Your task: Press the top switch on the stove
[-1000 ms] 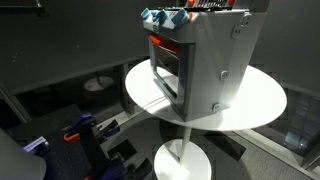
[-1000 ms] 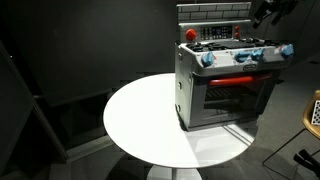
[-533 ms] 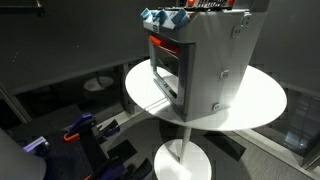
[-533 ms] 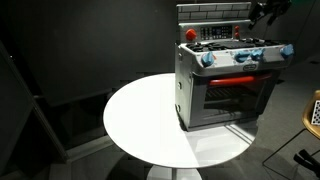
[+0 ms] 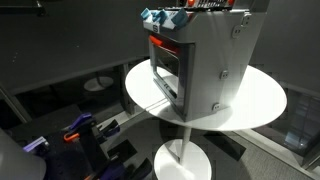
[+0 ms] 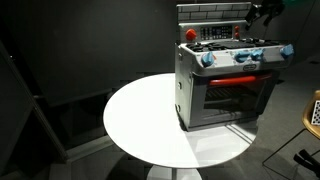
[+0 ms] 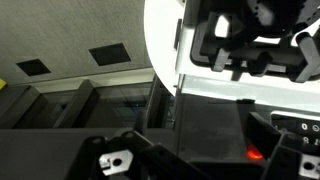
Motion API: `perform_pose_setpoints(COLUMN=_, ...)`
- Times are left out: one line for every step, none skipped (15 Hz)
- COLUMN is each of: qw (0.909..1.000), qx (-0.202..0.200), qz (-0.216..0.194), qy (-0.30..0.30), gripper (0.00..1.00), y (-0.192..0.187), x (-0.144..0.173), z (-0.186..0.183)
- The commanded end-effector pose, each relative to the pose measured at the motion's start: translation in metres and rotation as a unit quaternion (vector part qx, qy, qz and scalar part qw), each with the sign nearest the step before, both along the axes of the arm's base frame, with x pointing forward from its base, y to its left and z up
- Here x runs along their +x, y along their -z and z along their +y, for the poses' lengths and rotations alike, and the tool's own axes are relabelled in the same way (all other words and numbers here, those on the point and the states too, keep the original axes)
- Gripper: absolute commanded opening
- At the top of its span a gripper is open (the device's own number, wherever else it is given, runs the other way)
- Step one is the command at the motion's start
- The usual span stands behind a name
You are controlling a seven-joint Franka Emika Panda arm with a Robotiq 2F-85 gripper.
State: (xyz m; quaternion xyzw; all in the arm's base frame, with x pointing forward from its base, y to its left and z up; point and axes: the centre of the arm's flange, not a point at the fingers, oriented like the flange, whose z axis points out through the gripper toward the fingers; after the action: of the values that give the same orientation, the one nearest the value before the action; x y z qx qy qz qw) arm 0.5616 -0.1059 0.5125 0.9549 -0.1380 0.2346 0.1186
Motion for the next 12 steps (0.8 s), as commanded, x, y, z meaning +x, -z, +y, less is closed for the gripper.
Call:
perform_pose_setpoints(qw=0.9999, qx=-0.007, qz=-0.004, qy=0.008, gripper=1.00, y=-0.004, x=0.015, z=0.002)
perform_pose_setpoints(qw=0.9999, qx=-0.007, qz=-0.004, qy=0.007, gripper=1.00, y=-0.004, x=0.017, z=0.002)
perform_pose_setpoints(qw=0.9999, qx=-0.007, qz=-0.004, qy=0.007, gripper=1.00, y=-0.004, x=0.019, z=0.003)
perform_pose_setpoints(qw=0.9999, qx=-0.007, qz=-0.004, qy=0.006, gripper=1.00, y=-0.004, x=0.020, z=0.004)
perform_pose_setpoints(qw=1.0000, qx=-0.006, qz=-0.004, qy=0.004, gripper=1.00, y=-0.004, x=0.022, z=0.005)
perform_pose_setpoints(qw=1.0000, qx=-0.007, qz=-0.004, qy=0.003, gripper=1.00, y=-0.004, x=0.023, z=0.007)
perform_pose_setpoints(qw=1.0000, qx=-0.007, qz=-0.004, qy=0.002, gripper=1.00, y=-0.004, x=0.025, z=0.007)
perform_pose_setpoints(qw=1.0000, qx=-0.007, qz=-0.004, qy=0.001, gripper=1.00, y=-0.004, x=0.026, z=0.009)
perform_pose_setpoints(qw=1.0000, qx=-0.007, qz=-0.005, qy=0.000, gripper=1.00, y=-0.004, x=0.028, z=0.010)
perform_pose_setpoints(qw=1.0000, qx=-0.007, qz=-0.006, qy=0.000, gripper=1.00, y=-0.005, x=0.030, z=0.011)
perform_pose_setpoints(qw=1.0000, qx=-0.008, qz=-0.006, qy=-0.001, gripper=1.00, y=-0.005, x=0.031, z=0.012)
perform_pose_setpoints(qw=0.9999, qx=-0.008, qz=-0.007, qy=-0.002, gripper=1.00, y=-0.006, x=0.033, z=0.013)
